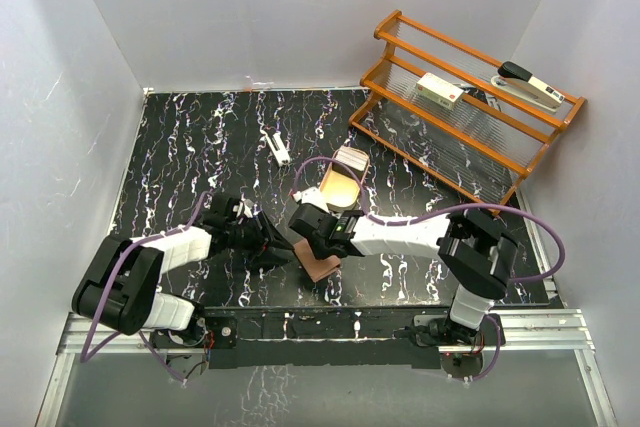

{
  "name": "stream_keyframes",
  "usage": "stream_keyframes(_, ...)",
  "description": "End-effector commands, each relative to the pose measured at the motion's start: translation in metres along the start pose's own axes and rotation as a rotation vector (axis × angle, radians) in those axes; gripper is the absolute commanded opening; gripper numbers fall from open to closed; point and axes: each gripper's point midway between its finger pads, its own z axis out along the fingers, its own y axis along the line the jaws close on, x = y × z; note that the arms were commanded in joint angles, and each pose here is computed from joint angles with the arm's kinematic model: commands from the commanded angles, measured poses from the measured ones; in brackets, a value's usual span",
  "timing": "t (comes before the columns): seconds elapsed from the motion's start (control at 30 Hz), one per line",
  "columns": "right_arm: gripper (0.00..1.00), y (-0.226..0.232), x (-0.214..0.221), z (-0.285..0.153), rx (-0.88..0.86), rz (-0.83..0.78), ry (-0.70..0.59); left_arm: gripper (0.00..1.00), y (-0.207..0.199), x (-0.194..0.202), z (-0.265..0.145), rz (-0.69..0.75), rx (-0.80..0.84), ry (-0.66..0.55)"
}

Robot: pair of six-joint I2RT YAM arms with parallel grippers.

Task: Put the credit cards into the card holder
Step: Open the card holder at the center of the board.

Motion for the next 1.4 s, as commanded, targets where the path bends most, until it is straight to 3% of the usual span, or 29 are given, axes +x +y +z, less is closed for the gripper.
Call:
stream_keyframes(0.0,0.00,0.006,-0.012,-0.009,-0.043,0.051,-0.040,0.54,-0.008,-0.003,-0.006,0.042,-0.020,-0.011)
stream_keyframes(0.43,0.00,0.040,-0.059,-0.069,-0.316,0.337,-0.163,0.62,-0.007,-0.008,-0.029,0.139,-0.154,-0.048)
stream_keyframes(0.67,0.00,0.044,-0.077,-0.102,-0.445,0.446,-0.271,0.74,-0.024,-0.003,-0.044,0.213,-0.131,-0.032)
stream_keyframes(0.87,0.00,0.036,-0.076,-0.097,-0.437,0.465,-0.280,0.78,-0.044,0.009,-0.045,0.241,-0.008,0.024)
stream_keyframes(1.1,0.00,0.026,-0.067,-0.085,-0.394,0.447,-0.247,0.77,-0.021,0.007,-0.036,0.208,-0.069,0.019)
stream_keyframes(1.37,0.00,-0.046,-0.036,-0.059,-0.138,0.458,-0.198,0.69,-0.017,0.007,-0.030,0.182,-0.065,0.020)
